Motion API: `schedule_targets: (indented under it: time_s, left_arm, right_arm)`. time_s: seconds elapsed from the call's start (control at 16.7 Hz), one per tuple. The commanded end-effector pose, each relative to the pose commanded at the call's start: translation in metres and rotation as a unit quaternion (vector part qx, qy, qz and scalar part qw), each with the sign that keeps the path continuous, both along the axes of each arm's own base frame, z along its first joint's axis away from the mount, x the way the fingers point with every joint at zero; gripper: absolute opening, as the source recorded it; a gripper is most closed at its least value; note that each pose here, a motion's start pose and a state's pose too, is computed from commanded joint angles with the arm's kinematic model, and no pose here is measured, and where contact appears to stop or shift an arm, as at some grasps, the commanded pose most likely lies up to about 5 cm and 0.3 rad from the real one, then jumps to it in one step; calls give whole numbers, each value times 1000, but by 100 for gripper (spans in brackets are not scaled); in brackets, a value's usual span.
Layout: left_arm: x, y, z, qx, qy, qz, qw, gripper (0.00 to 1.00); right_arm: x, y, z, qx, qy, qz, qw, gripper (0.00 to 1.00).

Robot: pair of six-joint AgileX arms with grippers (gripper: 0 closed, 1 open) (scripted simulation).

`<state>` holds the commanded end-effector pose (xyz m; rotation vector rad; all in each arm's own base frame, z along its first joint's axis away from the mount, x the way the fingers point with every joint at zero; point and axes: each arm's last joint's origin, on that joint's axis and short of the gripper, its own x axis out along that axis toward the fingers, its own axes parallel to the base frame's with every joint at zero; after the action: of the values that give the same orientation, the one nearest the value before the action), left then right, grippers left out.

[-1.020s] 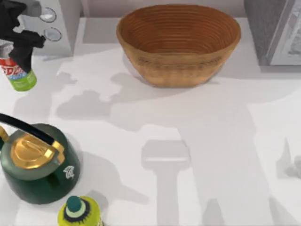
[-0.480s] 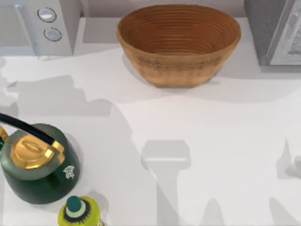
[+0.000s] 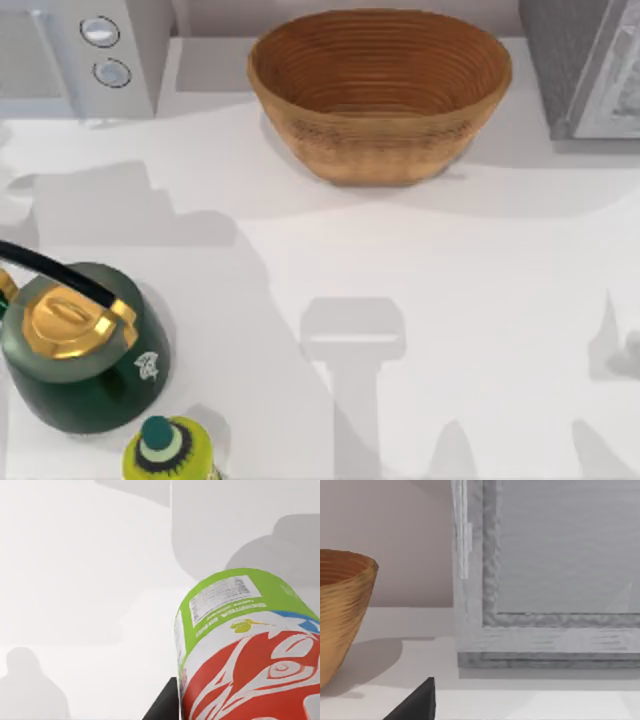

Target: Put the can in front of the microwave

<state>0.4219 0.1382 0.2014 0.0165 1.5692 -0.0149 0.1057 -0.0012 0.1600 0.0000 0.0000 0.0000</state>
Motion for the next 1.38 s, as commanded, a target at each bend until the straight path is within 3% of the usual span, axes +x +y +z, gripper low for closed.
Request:
schedule_targets:
  time_s: [0.12, 0.9, 1.38]
  left_arm:
    - [0, 0, 0, 0, 0, 0, 1000, 0]
    - [0, 0, 0, 0, 0, 0, 1000, 98]
    - [0, 0, 0, 0, 0, 0, 1000, 100]
  right_arm:
    - [0, 0, 0, 0, 0, 0, 1000, 100]
    - [0, 0, 0, 0, 0, 0, 1000, 100]
    - [0, 0, 0, 0, 0, 0, 1000, 100]
